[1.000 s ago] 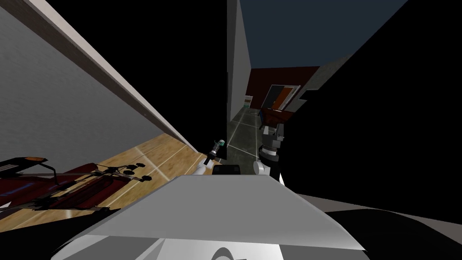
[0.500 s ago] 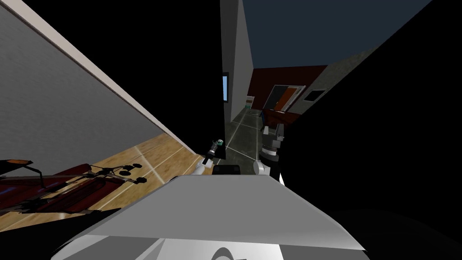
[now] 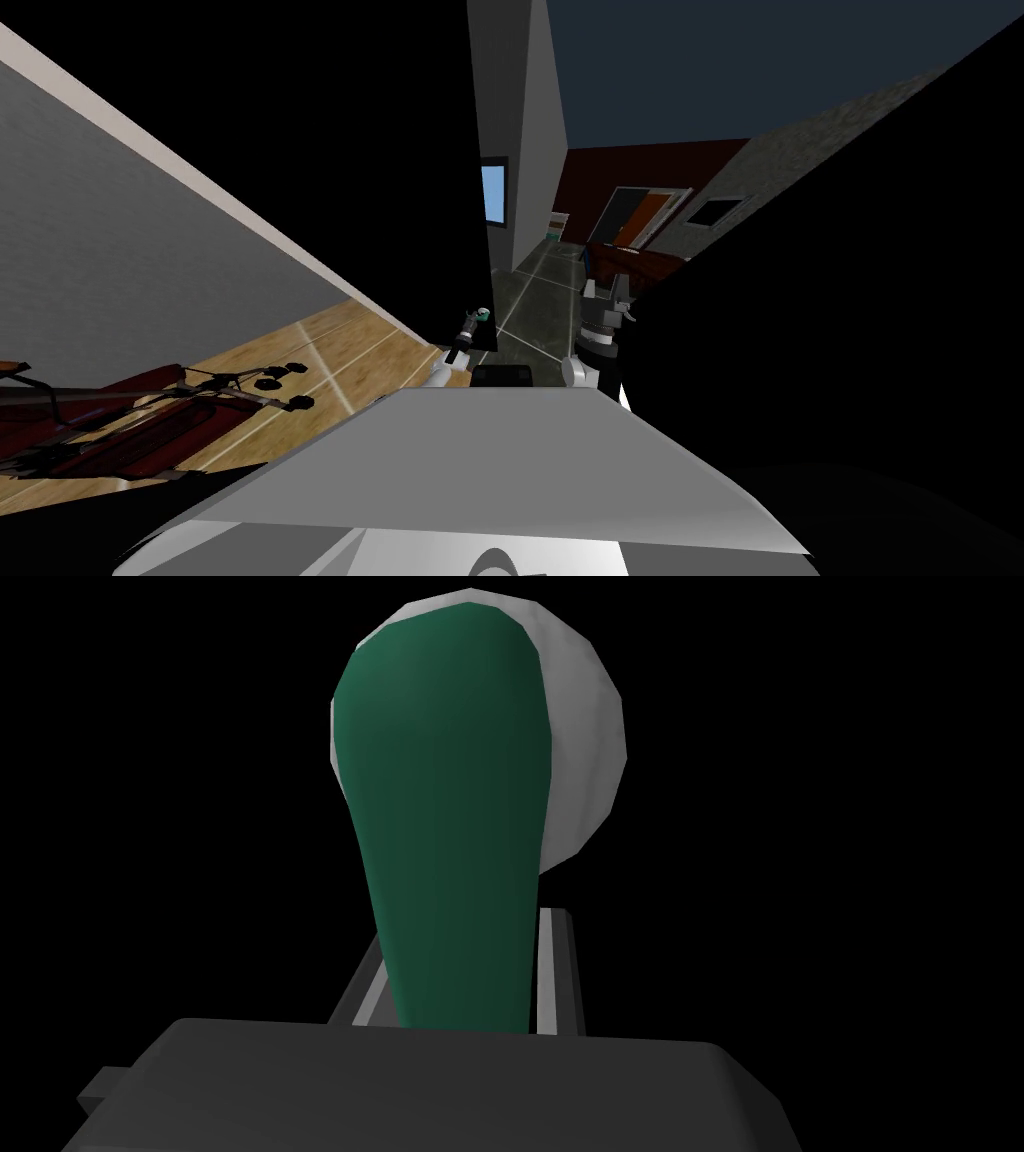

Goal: Push the door open

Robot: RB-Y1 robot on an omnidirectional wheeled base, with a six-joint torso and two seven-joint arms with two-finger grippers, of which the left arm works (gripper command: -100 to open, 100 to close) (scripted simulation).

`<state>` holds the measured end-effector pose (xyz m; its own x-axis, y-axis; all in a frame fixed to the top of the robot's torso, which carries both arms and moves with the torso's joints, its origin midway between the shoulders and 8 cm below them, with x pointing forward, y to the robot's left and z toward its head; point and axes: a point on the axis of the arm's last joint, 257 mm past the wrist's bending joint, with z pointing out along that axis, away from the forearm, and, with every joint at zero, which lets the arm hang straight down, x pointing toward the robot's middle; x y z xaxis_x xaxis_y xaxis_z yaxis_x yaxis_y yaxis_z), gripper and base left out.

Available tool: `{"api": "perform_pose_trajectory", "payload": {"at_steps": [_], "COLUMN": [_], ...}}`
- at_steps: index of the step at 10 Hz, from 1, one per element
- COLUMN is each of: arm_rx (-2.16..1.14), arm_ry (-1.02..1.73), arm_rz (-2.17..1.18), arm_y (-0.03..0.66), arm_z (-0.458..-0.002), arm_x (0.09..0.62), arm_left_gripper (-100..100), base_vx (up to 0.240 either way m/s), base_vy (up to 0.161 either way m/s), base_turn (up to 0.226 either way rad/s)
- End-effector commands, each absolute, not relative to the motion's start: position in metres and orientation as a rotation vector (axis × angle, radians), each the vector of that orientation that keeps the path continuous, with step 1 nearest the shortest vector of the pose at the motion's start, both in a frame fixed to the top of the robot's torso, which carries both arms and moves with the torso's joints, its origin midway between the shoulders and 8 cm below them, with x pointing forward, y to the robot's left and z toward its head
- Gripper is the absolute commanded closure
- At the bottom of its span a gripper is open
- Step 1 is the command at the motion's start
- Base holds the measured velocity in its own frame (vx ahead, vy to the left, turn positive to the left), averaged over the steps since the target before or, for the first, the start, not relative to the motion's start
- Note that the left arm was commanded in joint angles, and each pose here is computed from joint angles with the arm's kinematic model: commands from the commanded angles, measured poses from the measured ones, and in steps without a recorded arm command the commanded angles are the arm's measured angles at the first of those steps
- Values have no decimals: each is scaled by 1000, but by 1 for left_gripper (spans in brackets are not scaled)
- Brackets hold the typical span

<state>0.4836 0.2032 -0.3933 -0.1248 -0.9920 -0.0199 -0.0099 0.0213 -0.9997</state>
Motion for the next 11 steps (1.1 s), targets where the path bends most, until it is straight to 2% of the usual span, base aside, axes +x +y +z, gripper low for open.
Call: {"api": "perform_pose_trajectory", "payload": {"at_steps": [1, 8, 11], "arm_rx": [-1137, -1207, -1219], "arm_ry": [1297, 1209, 1188], "arm_rz": [-1268, -1203, -1174], "arm_y": [213, 246, 264], "arm_z": [-391, -391, -391], "arm_x": [488, 490, 489], "arm_left_gripper": [100, 100, 100], "base_vx": [85, 151, 126], "base_vy": [-67, -128, -59], "base_turn": [45, 69, 39]}}
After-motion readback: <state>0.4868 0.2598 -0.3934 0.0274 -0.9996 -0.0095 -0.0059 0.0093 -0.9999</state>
